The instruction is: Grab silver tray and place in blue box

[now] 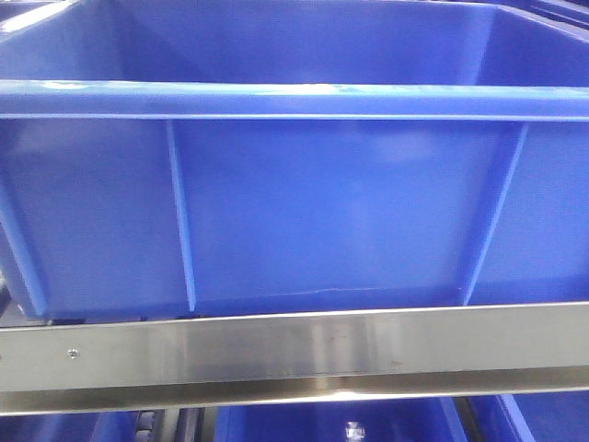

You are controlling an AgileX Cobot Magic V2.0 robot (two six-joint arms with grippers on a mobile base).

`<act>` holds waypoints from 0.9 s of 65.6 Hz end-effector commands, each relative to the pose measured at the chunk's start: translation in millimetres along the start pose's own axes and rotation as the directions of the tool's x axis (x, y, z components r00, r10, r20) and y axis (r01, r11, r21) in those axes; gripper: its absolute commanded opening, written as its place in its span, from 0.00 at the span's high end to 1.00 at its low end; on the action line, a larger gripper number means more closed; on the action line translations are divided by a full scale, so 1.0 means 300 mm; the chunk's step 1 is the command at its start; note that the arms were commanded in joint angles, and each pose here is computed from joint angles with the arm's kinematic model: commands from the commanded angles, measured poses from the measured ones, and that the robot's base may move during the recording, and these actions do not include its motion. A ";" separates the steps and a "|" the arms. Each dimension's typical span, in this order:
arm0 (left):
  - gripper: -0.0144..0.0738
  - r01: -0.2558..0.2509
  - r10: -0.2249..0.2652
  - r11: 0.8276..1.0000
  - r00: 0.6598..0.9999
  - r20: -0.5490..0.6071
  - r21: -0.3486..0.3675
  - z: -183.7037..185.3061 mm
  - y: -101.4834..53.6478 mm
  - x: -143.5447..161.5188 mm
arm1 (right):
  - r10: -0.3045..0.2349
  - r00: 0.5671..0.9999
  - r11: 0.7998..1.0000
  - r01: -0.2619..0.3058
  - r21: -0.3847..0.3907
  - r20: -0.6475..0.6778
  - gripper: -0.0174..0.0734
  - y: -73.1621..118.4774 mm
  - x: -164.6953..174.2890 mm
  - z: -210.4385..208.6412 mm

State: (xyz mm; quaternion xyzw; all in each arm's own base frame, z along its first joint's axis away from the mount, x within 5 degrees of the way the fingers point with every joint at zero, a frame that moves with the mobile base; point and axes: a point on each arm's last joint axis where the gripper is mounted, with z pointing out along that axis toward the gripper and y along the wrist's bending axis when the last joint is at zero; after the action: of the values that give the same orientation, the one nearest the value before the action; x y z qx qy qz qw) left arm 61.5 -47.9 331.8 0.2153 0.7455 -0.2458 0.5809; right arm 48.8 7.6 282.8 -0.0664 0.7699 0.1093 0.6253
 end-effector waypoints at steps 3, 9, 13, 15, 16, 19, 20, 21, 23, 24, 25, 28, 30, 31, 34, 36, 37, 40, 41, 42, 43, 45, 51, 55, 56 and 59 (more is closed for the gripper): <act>0.94 -0.008 0.005 0.999 0.997 0.079 0.034 -0.019 -0.012 -0.035 | -0.027 0.994 0.999 0.030 -0.024 0.108 0.75 0.009 -0.053 -0.008; 0.94 -0.031 0.034 0.999 0.992 0.123 -0.020 -0.028 0.004 -0.007 | -0.027 0.994 0.999 0.030 -0.023 0.107 0.75 0.009 -0.053 -0.008; 0.94 -0.042 0.058 0.995 0.981 0.184 -0.089 -0.035 0.022 0.018 | -0.027 0.994 0.999 0.030 -0.023 0.107 0.75 0.009 -0.053 -0.008; 0.94 -0.053 0.081 0.990 0.973 0.217 -0.130 -0.039 0.031 0.036 | -0.027 0.994 0.999 0.030 -0.023 0.107 0.75 0.009 -0.053 -0.008; 0.94 -0.054 0.088 0.988 0.968 0.236 -0.145 -0.045 0.034 0.044 | -0.027 0.994 0.999 0.030 -0.023 0.107 0.75 0.009 -0.053 -0.008; 0.94 -0.058 0.114 0.977 0.955 0.275 -0.204 -0.053 0.046 0.075 | -0.027 0.994 0.999 0.030 -0.023 0.106 0.75 0.009 -0.053 -0.008; 0.94 -0.059 0.123 0.974 0.951 0.285 -0.221 -0.055 0.050 0.084 | -0.027 0.994 0.999 0.030 -0.023 0.106 0.75 0.009 -0.053 -0.008; 0.94 -0.048 0.122 0.969 0.947 0.298 -0.243 -0.058 0.055 0.100 | -0.027 0.994 0.999 0.030 -0.022 0.104 0.75 0.009 -0.052 -0.008; 0.94 -0.042 0.129 0.960 0.944 0.305 -0.276 -0.057 0.063 0.129 | -0.027 0.994 0.999 0.030 -0.022 0.103 0.75 0.009 -0.052 -0.008; 0.94 -0.030 0.129 0.954 0.939 0.320 -0.297 -0.063 0.067 0.139 | -0.027 0.994 0.999 0.030 -0.022 0.103 0.75 0.009 -0.052 -0.008; 0.94 -0.022 0.126 0.950 0.940 0.319 -0.312 -0.060 0.072 0.158 | -0.027 0.994 0.999 0.030 -0.022 0.103 0.75 0.009 -0.052 -0.008; 0.94 0.003 0.122 0.934 0.937 0.327 -0.357 -0.061 0.083 0.200 | -0.027 0.994 0.999 0.030 -0.022 0.103 0.75 0.009 -0.052 -0.008; 0.94 0.016 0.124 0.922 0.934 0.334 -0.387 -0.064 0.089 0.223 | -0.027 0.994 0.999 0.030 -0.022 0.103 0.75 0.009 -0.052 -0.008; 0.94 0.023 0.118 0.917 0.937 0.329 -0.397 -0.061 0.093 0.242 | -0.027 0.994 0.999 0.030 -0.022 0.103 0.75 0.009 -0.052 -0.008; 0.94 0.035 0.124 0.901 0.935 0.332 -0.433 -0.061 0.101 0.274 | -0.027 0.994 0.999 0.030 -0.022 0.103 0.75 0.009 -0.052 -0.008; 0.94 0.042 0.126 0.887 0.936 0.329 -0.461 -0.057 0.109 0.304 | -0.027 0.994 0.999 0.030 -0.022 0.103 0.75 0.009 -0.052 -0.008; 0.94 0.045 0.128 0.882 0.935 0.330 -0.469 -0.056 0.112 0.314 | -0.027 0.994 0.999 0.030 -0.022 0.103 0.75 0.009 -0.052 -0.008; 0.94 0.051 0.130 0.870 0.936 0.328 -0.490 -0.045 0.122 0.347 | -0.027 0.994 0.999 0.030 -0.022 0.103 0.75 0.009 -0.052 -0.008; 0.94 0.053 0.137 0.865 0.931 0.338 -0.498 -0.042 0.126 0.352 | -0.027 0.994 0.999 0.030 -0.022 0.103 0.75 0.009 -0.052 -0.008; 0.94 0.055 0.137 0.862 0.932 0.336 -0.503 -0.036 0.132 0.367 | -0.028 0.994 0.999 0.030 -0.022 0.102 0.75 0.009 -0.051 -0.008; 0.94 0.057 0.146 0.859 0.926 0.349 -0.509 -0.034 0.135 0.372 | -0.028 0.994 0.999 0.030 -0.022 0.102 0.75 0.009 -0.051 -0.008; 0.94 0.059 0.153 0.854 0.922 0.357 -0.517 -0.025 0.142 0.396 | -0.028 0.994 0.999 0.030 -0.022 0.102 0.75 0.009 -0.051 -0.008; 0.94 0.062 0.140 0.848 0.932 0.335 -0.527 -0.024 0.145 0.402 | -0.028 0.995 0.999 0.030 -0.021 0.099 0.75 0.008 -0.050 -0.008; 0.94 0.062 0.136 0.848 0.934 0.329 -0.527 -0.022 0.146 0.408 | -0.028 0.995 0.999 0.030 -0.019 0.096 0.75 0.008 -0.049 -0.008; 0.94 0.062 0.136 0.848 0.934 0.329 -0.527 -0.022 0.146 0.408 | -0.028 0.995 0.999 0.030 -0.019 0.096 0.75 0.008 -0.049 -0.008; 0.94 0.062 0.136 0.848 0.934 0.329 -0.527 -0.022 0.146 0.408 | -0.028 0.995 0.999 0.030 -0.019 0.096 0.75 0.008 -0.049 -0.008</act>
State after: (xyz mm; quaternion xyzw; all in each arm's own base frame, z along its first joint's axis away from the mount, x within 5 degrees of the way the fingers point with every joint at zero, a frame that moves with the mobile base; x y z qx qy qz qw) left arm 56.6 -5.9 198.5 0.0212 0.7045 -0.0506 0.7076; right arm 49.1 7.7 281.9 -0.0674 0.7707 0.1083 0.6243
